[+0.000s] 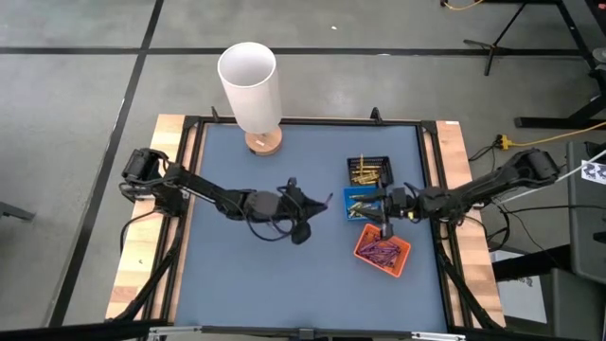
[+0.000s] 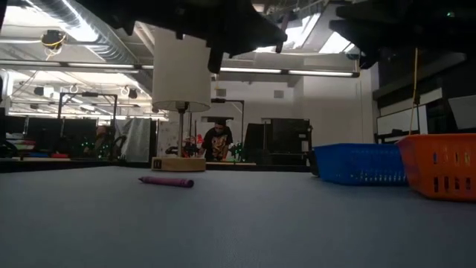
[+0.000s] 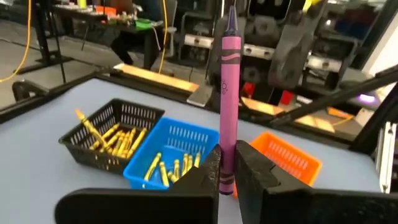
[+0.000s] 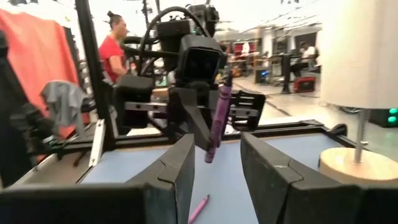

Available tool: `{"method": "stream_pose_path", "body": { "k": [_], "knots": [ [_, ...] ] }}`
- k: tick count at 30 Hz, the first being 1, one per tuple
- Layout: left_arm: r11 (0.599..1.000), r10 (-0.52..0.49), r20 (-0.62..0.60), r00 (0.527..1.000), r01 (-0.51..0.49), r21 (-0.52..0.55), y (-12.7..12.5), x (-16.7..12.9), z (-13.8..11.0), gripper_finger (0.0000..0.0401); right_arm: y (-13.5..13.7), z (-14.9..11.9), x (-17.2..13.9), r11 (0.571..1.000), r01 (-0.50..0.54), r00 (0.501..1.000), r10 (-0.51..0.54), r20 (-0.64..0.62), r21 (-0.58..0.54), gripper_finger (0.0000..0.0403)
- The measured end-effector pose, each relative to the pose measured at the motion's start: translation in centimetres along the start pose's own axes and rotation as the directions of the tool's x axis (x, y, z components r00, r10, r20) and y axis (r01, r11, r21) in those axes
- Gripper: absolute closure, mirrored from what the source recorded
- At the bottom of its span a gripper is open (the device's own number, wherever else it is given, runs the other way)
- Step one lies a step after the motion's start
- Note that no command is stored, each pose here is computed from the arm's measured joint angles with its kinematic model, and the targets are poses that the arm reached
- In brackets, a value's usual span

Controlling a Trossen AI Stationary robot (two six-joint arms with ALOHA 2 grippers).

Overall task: Sort crayons
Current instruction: Put the purple crayon into the orange bin

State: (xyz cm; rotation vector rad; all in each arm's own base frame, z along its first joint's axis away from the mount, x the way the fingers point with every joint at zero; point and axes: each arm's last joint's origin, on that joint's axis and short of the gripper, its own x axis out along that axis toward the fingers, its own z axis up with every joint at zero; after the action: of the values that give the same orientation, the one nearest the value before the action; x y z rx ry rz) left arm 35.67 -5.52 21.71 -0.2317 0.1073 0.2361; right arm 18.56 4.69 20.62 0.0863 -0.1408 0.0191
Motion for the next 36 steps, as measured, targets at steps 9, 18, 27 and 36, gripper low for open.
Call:
{"method": "stream_pose_path", "body": {
  "k": [9, 18, 27, 36],
  "knots": [
    [1.000, -0.010, 0.038, 0.999, 0.009, 0.028, -0.1, 0.0, 0.4, 0.0386, 0.4, -1.0, 2.0, 0.999, 0.029, 0.998, -0.030, 0.064, 0.019, 0.0274],
    [0.999, -0.027, 0.047, 0.999, 0.026, 0.029, -0.2, 0.0, 0.5, 0.0386, 1.6, 0.2, 6.3, 0.999, 0.040, 0.999, -0.040, 0.032, -0.012, 0.0274],
    [0.998, -0.046, 0.046, 0.998, 0.044, 0.044, -0.6, -0.2, 0.5, 0.0386, 2.3, 1.5, 8.7, 0.995, 0.090, 0.995, -0.092, -0.043, -0.044, 0.0274],
    [0.997, -0.057, 0.043, 0.997, 0.055, 0.057, -0.6, -0.2, 0.5, 0.0386, 2.3, 1.6, 9.2, 0.991, 0.118, 0.989, -0.123, -0.083, -0.062, 0.0274]
  ]
}}
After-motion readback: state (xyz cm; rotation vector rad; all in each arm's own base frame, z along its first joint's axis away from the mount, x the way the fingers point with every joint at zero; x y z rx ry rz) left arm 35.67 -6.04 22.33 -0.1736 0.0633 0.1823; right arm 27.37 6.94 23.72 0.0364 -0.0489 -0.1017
